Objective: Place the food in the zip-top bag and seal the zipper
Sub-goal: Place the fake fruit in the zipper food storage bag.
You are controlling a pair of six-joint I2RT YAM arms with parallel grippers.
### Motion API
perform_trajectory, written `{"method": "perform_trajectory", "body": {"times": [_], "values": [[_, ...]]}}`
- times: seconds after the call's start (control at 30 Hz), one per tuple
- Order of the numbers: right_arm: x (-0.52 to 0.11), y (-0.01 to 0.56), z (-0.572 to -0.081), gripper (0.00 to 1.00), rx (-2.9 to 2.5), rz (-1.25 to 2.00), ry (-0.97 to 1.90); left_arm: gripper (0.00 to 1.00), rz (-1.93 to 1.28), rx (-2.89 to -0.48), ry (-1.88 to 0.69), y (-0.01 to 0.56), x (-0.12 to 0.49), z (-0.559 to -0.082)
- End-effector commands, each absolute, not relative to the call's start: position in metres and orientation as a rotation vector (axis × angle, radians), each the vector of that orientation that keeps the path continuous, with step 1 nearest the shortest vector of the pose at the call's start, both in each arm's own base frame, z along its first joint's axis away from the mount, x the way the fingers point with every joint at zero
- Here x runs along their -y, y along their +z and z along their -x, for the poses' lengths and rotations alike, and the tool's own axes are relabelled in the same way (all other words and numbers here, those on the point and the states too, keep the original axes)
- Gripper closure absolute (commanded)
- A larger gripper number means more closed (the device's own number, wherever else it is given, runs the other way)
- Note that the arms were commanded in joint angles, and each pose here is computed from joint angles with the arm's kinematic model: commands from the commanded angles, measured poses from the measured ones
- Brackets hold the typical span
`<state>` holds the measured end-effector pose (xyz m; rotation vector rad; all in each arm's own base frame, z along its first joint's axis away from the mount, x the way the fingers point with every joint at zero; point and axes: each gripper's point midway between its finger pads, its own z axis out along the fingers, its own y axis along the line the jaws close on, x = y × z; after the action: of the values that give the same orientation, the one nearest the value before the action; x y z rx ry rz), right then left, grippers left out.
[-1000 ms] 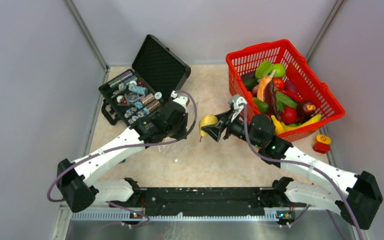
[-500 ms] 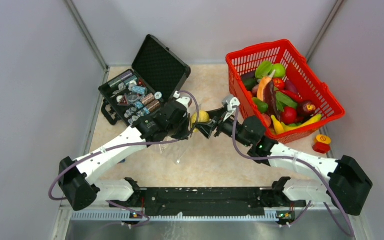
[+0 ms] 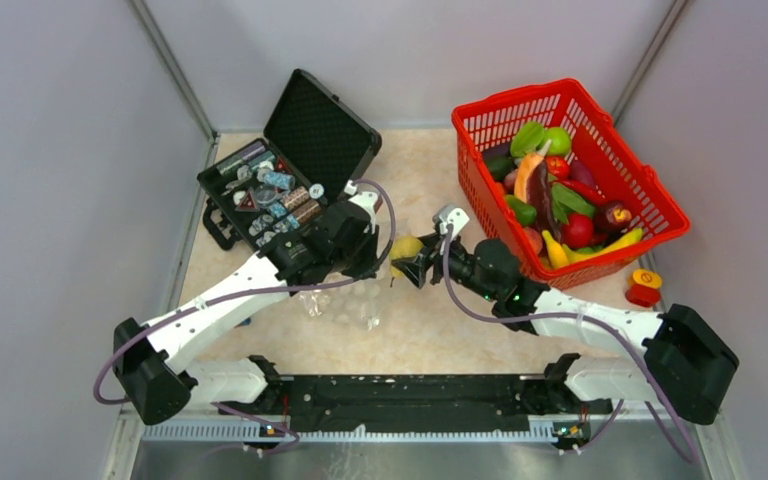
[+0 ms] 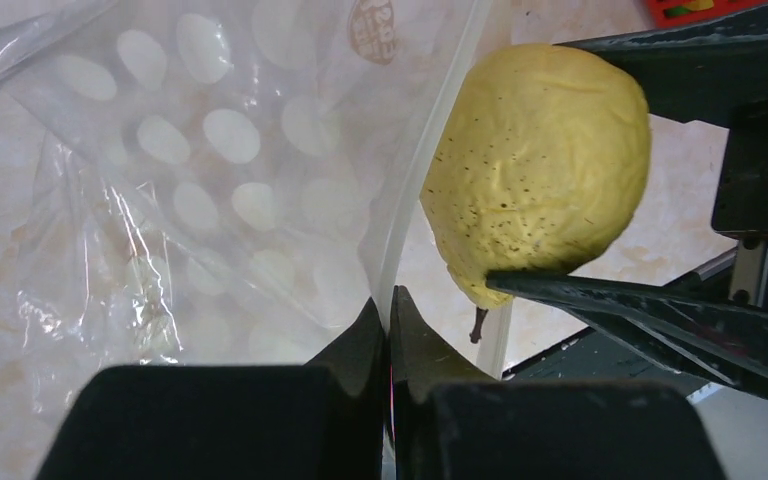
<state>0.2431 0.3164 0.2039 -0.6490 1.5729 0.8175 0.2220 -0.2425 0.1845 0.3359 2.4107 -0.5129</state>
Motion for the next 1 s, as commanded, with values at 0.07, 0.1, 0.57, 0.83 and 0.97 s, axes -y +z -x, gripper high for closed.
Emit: {"method": "perform_trajectory", "body": {"times": [0.07, 0.1, 0.57, 0.83, 0.97], "values": [[-0.325, 0.221, -0.245, 0.69, -1.548, 0.699, 0.752, 1.00, -0.318, -2.292, -0.666, 0.228, 0.262, -0.229], [-0.326, 0.221, -0.248, 0.65, -1.566, 0.694, 0.725, 1.00, -0.316, -2.290, -0.673, 0.229, 0.263, -0.229], [-0.326, 0.261, -0.244, 0.13, -1.623, 0.609, 0.715, 1.00, -0.240, -2.270, -0.596, 0.237, 0.247, -0.234], [-0.311, 0.296, -0.232, 0.14, -1.556, 0.511, 0.800, 1.00, -0.134, -2.179, -0.541, 0.260, 0.225, -0.241], [-0.293, 0.336, -0.222, 0.17, -1.465, 0.443, 0.841, 1.00, -0.103, -2.115, -0.502, 0.265, 0.211, -0.244]]}}
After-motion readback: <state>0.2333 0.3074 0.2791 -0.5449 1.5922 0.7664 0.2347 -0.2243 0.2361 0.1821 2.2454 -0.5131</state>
